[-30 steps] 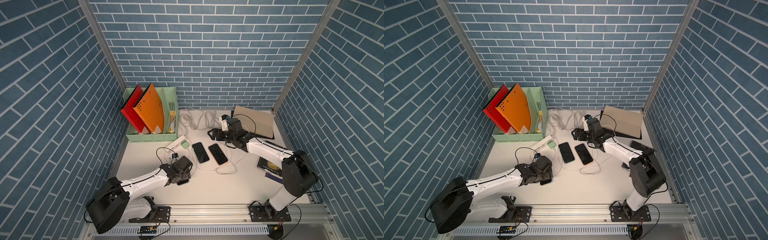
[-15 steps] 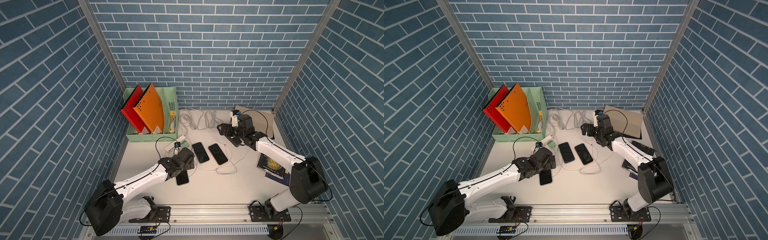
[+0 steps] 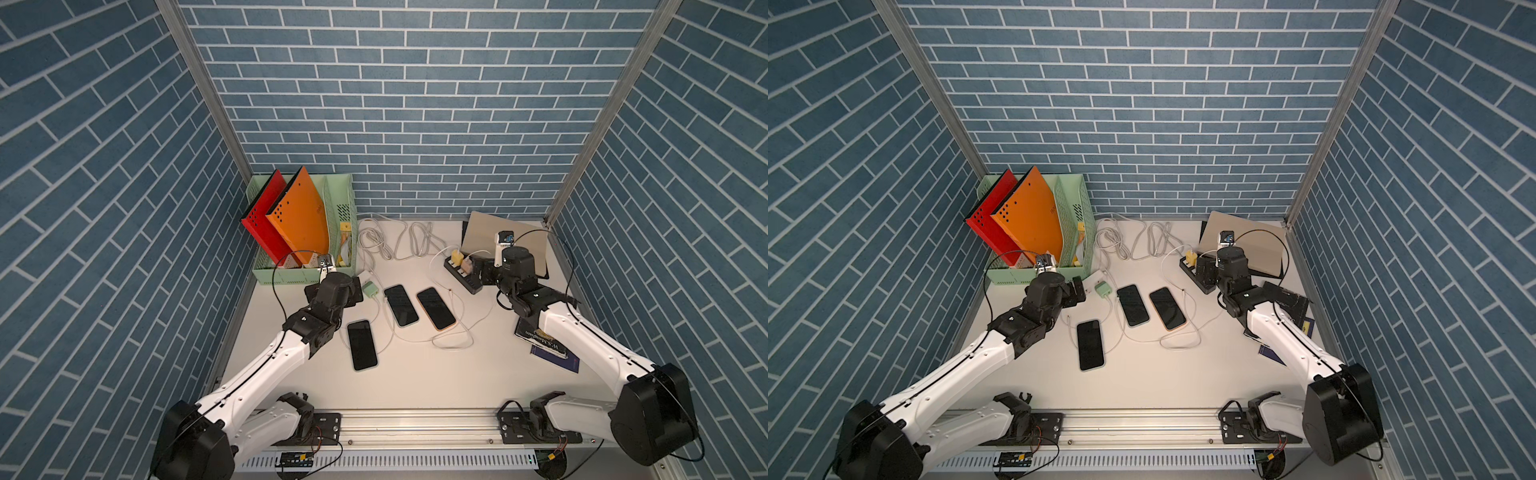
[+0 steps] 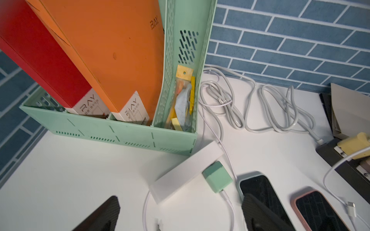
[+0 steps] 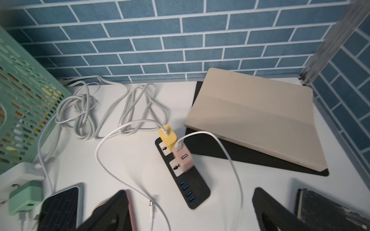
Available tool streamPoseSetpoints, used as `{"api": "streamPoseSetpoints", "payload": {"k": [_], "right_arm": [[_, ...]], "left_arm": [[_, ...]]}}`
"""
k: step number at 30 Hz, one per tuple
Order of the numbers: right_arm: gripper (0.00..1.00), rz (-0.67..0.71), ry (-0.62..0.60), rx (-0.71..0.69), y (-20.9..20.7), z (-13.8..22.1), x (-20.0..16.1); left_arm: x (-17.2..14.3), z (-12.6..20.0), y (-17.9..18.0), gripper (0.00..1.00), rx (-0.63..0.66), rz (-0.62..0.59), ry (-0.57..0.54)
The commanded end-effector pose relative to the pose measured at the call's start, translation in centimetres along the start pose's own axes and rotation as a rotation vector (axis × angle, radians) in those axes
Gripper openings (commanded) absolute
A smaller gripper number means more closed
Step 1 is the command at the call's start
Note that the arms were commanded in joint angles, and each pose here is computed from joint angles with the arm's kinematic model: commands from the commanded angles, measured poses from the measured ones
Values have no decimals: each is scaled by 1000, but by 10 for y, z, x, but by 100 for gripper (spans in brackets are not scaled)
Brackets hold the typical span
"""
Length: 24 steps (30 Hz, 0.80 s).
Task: Unplug the charging cable from the phone
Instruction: Reset both arms
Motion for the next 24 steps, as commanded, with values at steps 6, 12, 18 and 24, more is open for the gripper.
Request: {"api": "streamPoseSetpoints", "payload": {"k": [6,12,18,24], "right_arm": [[99,118,-4,-140,-28,-16,-42],[99,125,-93,-207,-50,-22,-65],[100,133,-159,-266,-74,-29,-79],[100,149,-241,-261,-82,-26,-91]], "left_arm": [[14,6,36,100,46,-49,-290],[-12,11,63,100,29,-101,-465],[-34,-5,88,100,12,-88,-488],[-37,-32,92,100,-19,-120,-448]]}}
Point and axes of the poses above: each gripper's point midway between its finger pads, its own z axis back along the fingers, its own y axis along the line the jaws close on, x = y × z, the point moved 7 cm from there along z, back along the fingers, and after that the axes turned 8 degrees about z, right-handed, at the moved point
